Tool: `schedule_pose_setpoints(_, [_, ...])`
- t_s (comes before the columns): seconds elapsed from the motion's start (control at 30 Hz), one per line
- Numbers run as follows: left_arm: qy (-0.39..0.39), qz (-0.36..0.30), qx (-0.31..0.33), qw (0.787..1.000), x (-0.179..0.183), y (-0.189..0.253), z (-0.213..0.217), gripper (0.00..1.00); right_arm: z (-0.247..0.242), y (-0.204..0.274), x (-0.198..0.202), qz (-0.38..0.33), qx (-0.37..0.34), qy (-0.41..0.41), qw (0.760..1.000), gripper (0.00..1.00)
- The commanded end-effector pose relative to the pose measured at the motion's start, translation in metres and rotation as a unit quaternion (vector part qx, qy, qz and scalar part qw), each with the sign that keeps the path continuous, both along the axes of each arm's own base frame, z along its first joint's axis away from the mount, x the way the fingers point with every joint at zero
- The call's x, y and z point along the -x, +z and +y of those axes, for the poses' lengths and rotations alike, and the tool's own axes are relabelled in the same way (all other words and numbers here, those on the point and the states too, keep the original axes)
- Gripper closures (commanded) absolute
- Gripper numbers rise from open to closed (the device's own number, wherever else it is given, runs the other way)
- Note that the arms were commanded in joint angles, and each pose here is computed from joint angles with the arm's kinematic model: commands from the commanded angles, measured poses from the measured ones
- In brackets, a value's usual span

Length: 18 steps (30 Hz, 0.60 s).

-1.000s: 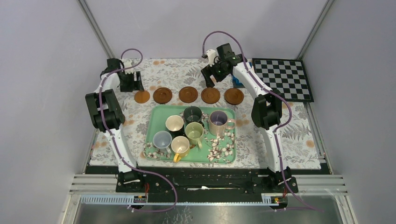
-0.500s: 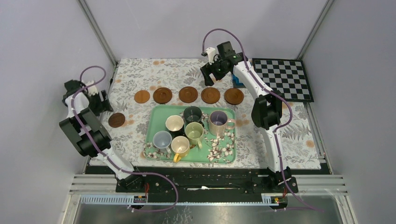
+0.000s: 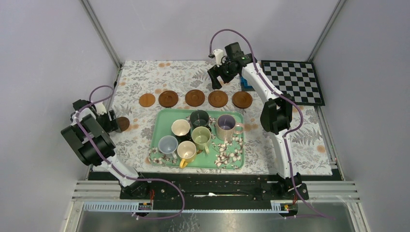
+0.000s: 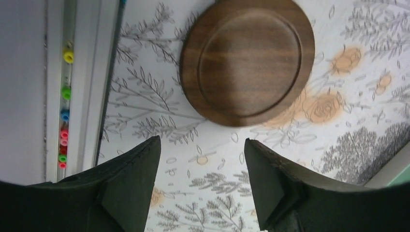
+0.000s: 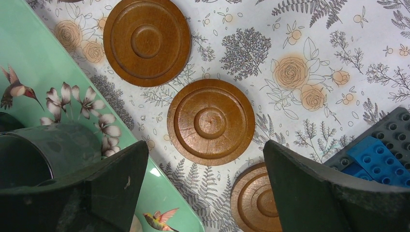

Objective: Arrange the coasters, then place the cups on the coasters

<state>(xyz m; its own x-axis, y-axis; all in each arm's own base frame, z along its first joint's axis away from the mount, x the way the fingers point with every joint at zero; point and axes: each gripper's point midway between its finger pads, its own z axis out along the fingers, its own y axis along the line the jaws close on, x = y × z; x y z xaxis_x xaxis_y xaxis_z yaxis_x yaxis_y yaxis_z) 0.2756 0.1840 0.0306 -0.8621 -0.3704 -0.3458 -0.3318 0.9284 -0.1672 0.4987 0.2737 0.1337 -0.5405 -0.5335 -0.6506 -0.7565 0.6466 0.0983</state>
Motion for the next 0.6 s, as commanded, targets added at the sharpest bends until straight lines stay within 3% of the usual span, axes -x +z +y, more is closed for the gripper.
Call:
schedule_pose_setpoints(0.0, [0.025,-0.04,-0.023,0.999,-0.031,0.0,0.021,0.32,0.002,0.034,0.002,-0.028,-0.012,0.001,1.0,0.04])
schedule_pose_setpoints(0.57, [0.024,-0.041,-0.062,0.997,-0.132,-0.016,0.01,0.47,-0.01,0.028,0.001,-0.035,0.005,-0.011,0.999,0.04])
